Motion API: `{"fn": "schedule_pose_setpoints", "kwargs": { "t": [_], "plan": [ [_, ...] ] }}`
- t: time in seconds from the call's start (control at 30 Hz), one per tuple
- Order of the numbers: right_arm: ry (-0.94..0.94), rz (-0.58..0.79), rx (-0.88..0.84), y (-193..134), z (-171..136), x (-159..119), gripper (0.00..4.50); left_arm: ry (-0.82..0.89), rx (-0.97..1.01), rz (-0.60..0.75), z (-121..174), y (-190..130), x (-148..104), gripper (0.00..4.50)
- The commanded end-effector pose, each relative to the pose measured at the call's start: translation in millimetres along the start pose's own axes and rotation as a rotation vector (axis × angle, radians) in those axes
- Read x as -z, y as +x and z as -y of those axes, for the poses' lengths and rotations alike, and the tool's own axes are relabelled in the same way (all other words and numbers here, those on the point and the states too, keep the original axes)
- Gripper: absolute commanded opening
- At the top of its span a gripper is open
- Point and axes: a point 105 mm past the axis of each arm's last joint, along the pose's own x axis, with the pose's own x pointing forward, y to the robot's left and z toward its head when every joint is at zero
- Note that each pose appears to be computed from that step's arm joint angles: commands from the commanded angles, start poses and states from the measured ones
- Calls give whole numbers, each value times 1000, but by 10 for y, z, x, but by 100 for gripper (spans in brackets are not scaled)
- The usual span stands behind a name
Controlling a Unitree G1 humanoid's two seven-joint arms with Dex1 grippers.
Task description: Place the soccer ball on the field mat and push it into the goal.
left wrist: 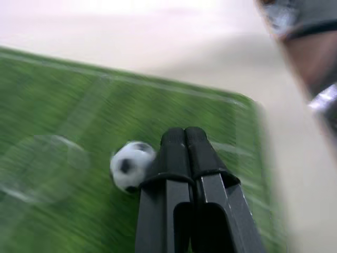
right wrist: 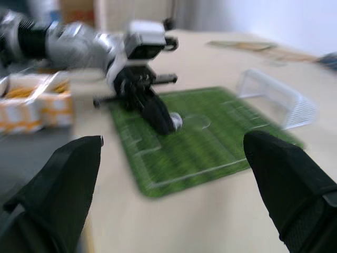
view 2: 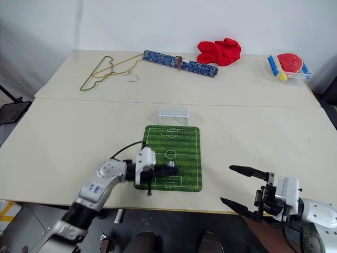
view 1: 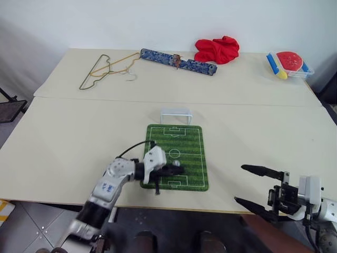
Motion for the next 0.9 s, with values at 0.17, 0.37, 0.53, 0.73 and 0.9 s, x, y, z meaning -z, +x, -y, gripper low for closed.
{"fn": "schedule_pose_setpoints", "kwargs": {
  "t": [0.17, 0.37, 0.53, 0.73, 0.9],
  "plan": [
    [-29, 103, 229, 148, 144, -133, 450, 163, -130, 166, -466, -192, -430, 1],
    [-62, 99, 255, 94, 314, -118, 450, 259, -104, 199, -508, -955, -728, 1],
    [-92, 116, 259, 77, 476, -116, 450, 233, -180, 94, -495, -1501, -721, 1],
    [-113, 136, 248, 86, 598, -90, 450, 70, -437, -58, -382, -2176, -262, 1],
    [-111, 121, 200, 91, 626, -20, 450, 68, -686, -82, -380, -2449, -162, 1]
  ]
}}
